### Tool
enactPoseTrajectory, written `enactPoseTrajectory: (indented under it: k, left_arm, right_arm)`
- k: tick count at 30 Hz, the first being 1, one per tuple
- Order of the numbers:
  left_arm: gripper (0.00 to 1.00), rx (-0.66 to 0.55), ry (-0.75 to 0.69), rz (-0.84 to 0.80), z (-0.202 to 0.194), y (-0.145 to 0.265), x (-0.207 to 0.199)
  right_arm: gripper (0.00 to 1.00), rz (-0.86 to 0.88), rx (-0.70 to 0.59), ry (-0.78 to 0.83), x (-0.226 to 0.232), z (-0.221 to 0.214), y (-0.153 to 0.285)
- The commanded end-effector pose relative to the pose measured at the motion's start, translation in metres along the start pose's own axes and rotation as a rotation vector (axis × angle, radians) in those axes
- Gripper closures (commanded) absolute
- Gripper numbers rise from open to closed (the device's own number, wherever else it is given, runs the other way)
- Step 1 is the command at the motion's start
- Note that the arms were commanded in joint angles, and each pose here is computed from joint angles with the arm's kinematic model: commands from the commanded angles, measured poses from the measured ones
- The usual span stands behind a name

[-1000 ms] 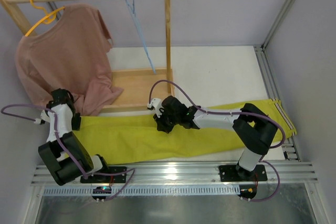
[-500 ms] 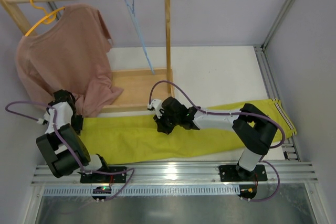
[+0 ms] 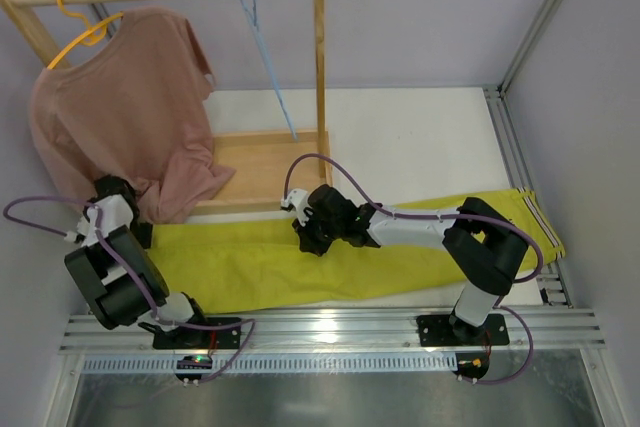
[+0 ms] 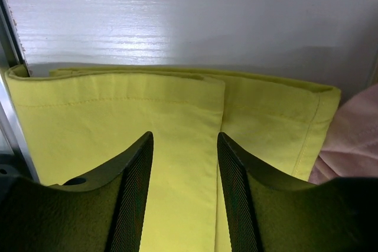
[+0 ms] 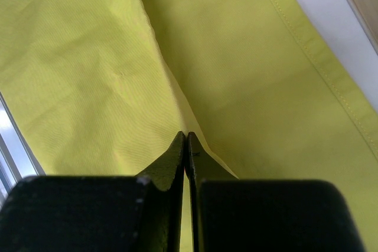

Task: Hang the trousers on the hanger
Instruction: Fold the trousers

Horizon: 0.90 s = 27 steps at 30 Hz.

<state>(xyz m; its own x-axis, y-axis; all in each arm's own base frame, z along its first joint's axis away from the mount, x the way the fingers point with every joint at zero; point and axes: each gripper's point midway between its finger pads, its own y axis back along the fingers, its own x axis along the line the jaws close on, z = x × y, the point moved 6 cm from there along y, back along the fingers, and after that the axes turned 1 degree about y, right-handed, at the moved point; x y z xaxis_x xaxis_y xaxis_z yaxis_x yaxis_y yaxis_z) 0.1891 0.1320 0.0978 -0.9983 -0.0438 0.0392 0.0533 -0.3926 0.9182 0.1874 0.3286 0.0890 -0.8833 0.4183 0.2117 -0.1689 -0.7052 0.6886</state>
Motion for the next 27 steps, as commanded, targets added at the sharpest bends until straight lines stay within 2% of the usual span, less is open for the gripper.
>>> enactPoseTrajectory:
  k: [1,9,18,21,27]
  left_arm:
    - [0.51,-0.016,0.003,0.015,0.005,-0.011,-0.004]
    - [0.48,0.042,0.007,-0.008,0.0,-0.02,-0.017]
    - [0.44,0.028,0.019,-0.063,0.001,-0.016,-0.019]
    - [0.46,0.044,0.0,0.021,-0.003,-0.024,-0.011]
    - [0.56,0.045,-0.021,0.079,-0.003,-0.026,-0.005]
  right_arm:
    - [0.96,0.007,-0.038,0.018,0.004,0.009,0.002]
    - [0.96,0.017,-0.023,0.018,0.003,0.009,-0.006]
    - [0.96,0.026,-0.015,0.016,0.003,0.011,-0.012]
    - [0.96,0.027,-0.015,0.015,0.003,0.011,-0.012]
    - [0.96,0.012,-0.018,0.022,0.002,0.012,-0.009]
